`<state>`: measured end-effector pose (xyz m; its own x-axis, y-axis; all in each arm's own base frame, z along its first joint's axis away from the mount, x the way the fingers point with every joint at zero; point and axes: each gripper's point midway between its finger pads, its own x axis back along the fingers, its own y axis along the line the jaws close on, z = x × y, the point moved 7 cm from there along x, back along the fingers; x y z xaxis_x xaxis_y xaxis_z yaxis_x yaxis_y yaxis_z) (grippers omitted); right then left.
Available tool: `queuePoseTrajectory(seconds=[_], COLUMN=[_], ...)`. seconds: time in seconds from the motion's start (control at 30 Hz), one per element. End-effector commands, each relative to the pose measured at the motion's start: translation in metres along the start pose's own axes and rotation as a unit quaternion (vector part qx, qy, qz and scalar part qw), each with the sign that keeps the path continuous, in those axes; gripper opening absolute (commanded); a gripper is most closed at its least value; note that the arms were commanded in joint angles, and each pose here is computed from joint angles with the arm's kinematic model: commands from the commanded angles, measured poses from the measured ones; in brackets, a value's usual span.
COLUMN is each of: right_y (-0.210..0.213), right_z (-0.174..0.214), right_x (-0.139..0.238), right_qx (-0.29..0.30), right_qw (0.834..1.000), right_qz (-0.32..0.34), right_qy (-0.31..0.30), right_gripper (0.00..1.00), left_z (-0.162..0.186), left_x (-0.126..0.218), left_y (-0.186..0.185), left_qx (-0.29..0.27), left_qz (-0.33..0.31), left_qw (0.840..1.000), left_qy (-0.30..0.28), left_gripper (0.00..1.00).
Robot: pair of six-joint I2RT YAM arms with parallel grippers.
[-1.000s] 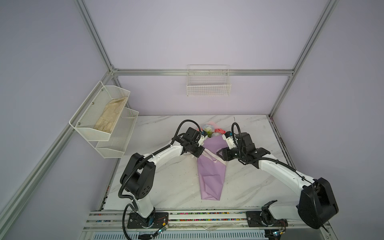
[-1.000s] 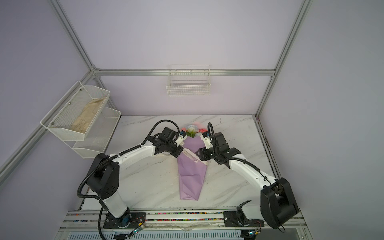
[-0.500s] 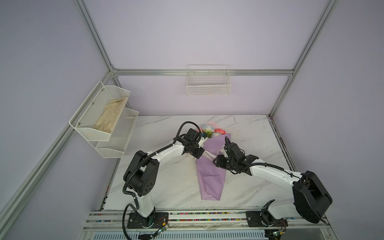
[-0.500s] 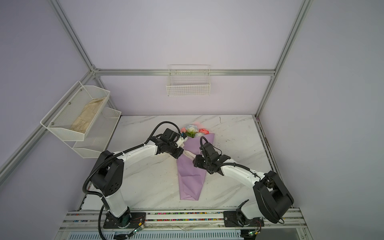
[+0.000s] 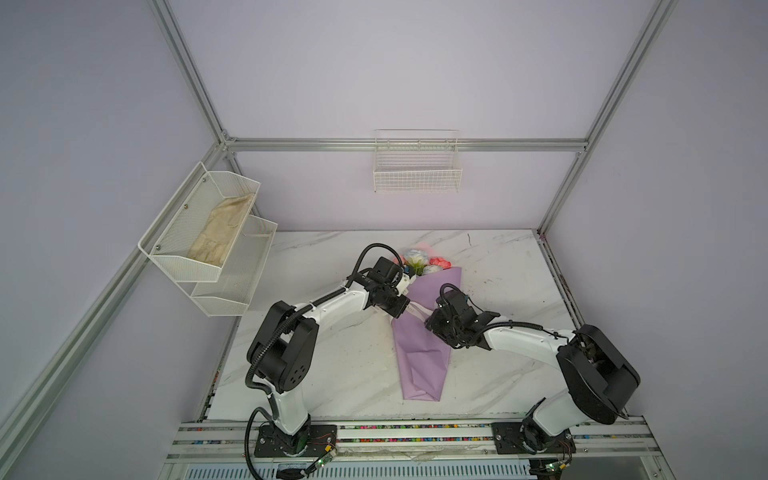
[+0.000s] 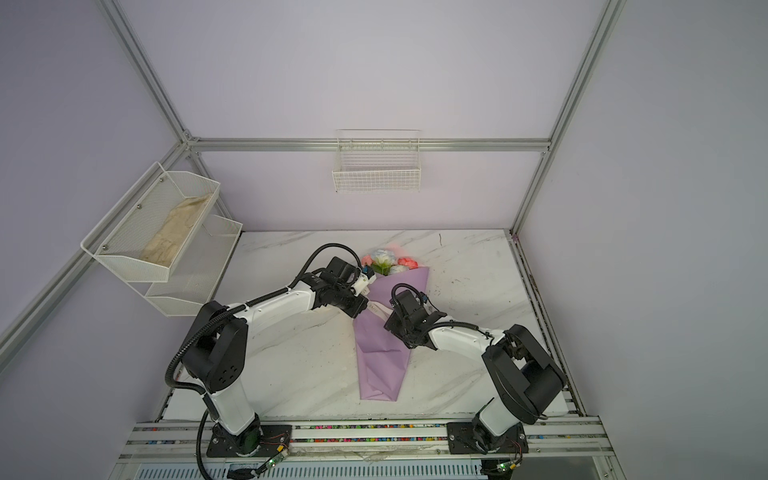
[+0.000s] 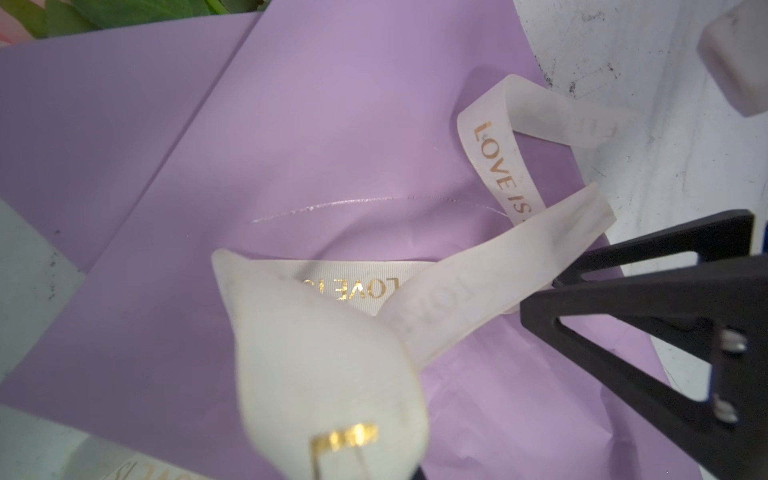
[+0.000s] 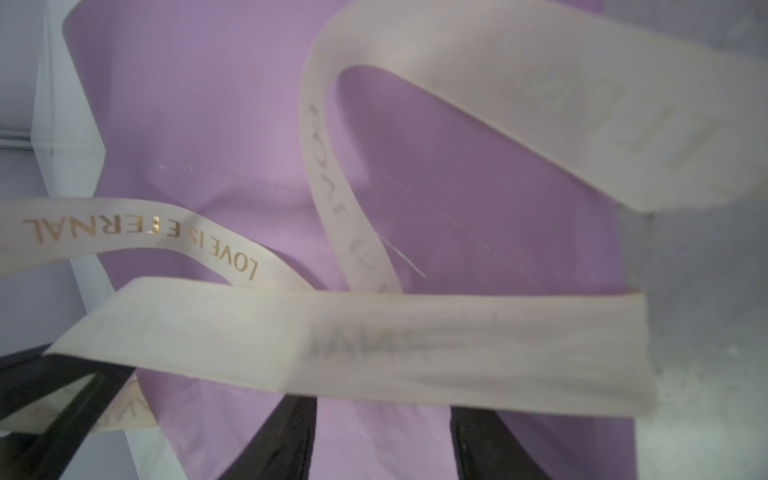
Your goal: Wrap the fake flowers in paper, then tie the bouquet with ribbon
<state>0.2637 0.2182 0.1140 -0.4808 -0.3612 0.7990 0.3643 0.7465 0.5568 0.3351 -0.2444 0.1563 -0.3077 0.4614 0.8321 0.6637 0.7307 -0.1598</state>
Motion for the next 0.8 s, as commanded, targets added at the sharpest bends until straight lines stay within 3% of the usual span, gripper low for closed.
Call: queuePoseTrajectory(seconds=[0.0, 0.23, 0.43, 0.57, 0.67, 0.77], right_y=[0.015, 0.009, 0.009, 0.005, 0.005, 0.013], right_z=[-0.009, -0.007, -0.004, -0.002, -0.001, 0.0], right_x=[0.002, -0.006, -0.02, -0.023, -0.022, -0.016], right_qx=[-0.039, -0.091, -0.075, -0.055, -0.037, -0.009], right_qw=[0.998, 0.994, 0.993, 0.992, 0.993, 0.996], right_qz=[-0.018, 0.015, 0.057, 0.079, 0.081, 0.065], right_qy=[-0.037, -0.058, -0.072, -0.078, -0.076, -0.063], right_gripper=[0.54, 0.53, 0.44, 0.33, 0.12, 0.0], left_z=[-0.014, -0.015, -0.013, -0.012, -0.012, -0.011], left_x=[0.008, 0.004, 0.002, 0.002, 0.004, 0.003], left_y=[-0.002, -0.002, -0.002, -0.001, -0.001, 0.001], left_qx=[0.001, 0.001, 0.0, 0.001, 0.002, 0.006], left_qz=[0.011, 0.02, 0.021, 0.019, 0.016, 0.008], left_qw=[1.0, 1.0, 1.0, 1.0, 1.0, 1.0], left_qy=[-0.024, -0.019, -0.015, -0.013, -0.014, -0.013], left_gripper=[0.04, 0.04, 0.04, 0.04, 0.04, 0.04])
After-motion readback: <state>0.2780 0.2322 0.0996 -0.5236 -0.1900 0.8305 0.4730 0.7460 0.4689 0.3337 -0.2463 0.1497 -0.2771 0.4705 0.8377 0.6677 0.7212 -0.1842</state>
